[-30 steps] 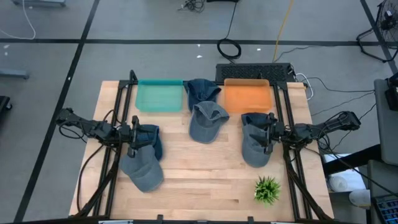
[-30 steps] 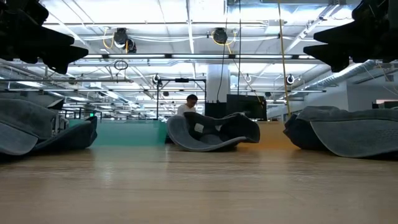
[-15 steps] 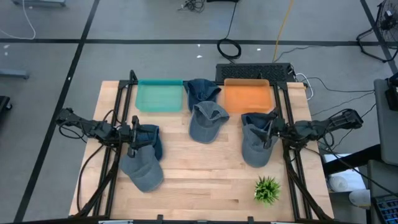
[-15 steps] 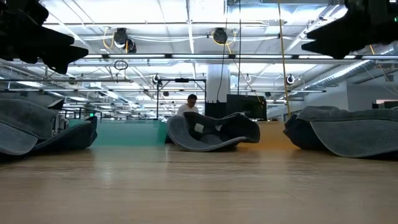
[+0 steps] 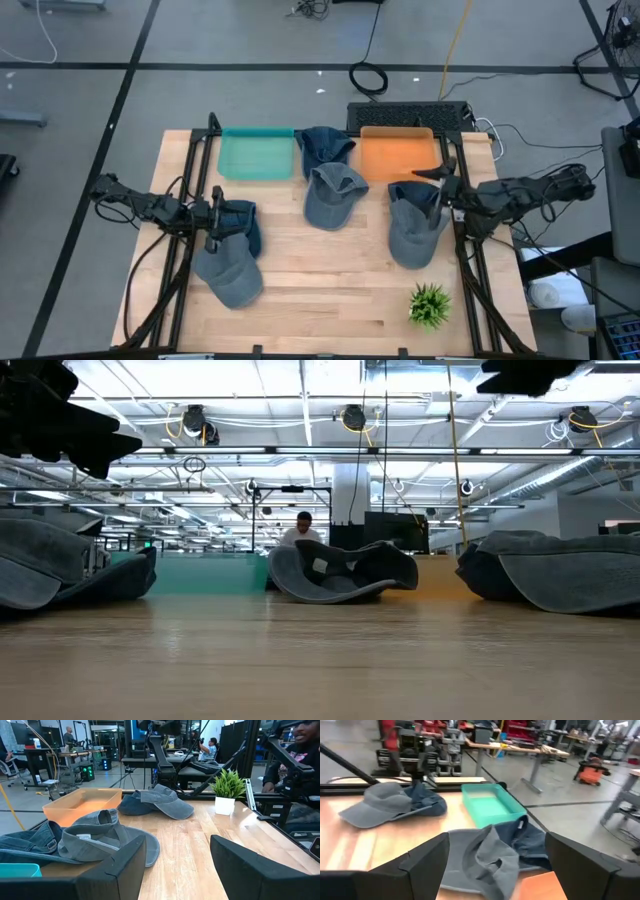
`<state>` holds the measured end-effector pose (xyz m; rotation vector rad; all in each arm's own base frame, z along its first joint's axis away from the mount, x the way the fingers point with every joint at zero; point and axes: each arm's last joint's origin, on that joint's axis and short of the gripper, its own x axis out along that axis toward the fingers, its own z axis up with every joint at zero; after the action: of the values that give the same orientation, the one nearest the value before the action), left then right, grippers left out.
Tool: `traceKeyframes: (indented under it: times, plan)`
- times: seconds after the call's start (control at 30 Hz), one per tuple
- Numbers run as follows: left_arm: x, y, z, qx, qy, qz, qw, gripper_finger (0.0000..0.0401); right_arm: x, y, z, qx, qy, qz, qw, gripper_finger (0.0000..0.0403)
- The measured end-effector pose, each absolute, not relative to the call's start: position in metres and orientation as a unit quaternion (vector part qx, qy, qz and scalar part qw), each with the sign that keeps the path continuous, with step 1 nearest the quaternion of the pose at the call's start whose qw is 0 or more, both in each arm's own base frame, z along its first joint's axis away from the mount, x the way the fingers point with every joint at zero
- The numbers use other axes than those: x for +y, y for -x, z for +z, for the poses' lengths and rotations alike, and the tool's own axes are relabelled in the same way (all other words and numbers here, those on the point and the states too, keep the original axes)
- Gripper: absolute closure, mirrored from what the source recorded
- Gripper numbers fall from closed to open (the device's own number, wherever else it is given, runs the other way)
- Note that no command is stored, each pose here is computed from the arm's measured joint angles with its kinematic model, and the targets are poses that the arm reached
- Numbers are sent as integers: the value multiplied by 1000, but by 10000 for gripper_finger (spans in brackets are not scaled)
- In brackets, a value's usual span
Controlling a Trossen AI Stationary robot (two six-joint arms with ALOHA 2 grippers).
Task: Pick & Place hat
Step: Put the top right gray cap into the orange bin
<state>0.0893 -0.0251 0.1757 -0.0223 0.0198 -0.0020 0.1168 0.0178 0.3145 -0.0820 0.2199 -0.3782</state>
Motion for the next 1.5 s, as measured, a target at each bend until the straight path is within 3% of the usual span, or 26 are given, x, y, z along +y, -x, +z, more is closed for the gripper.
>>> traceKeyframes:
  times: [0.37,0.6,1.03,1.5]
  plan:
    - [-25,-89,176,10,11,-1,1000,171,15,-139,373,198,38,-224,953,85]
    - [-25,-89,176,10,11,-1,1000,171,15,-150,393,275,10,-181,944,85]
    - [-25,-89,176,10,11,-1,1000,171,6,-170,362,472,39,-129,871,85]
    - [-25,-89,176,10,11,-1,1000,171,0,-187,323,564,157,-68,808,85]
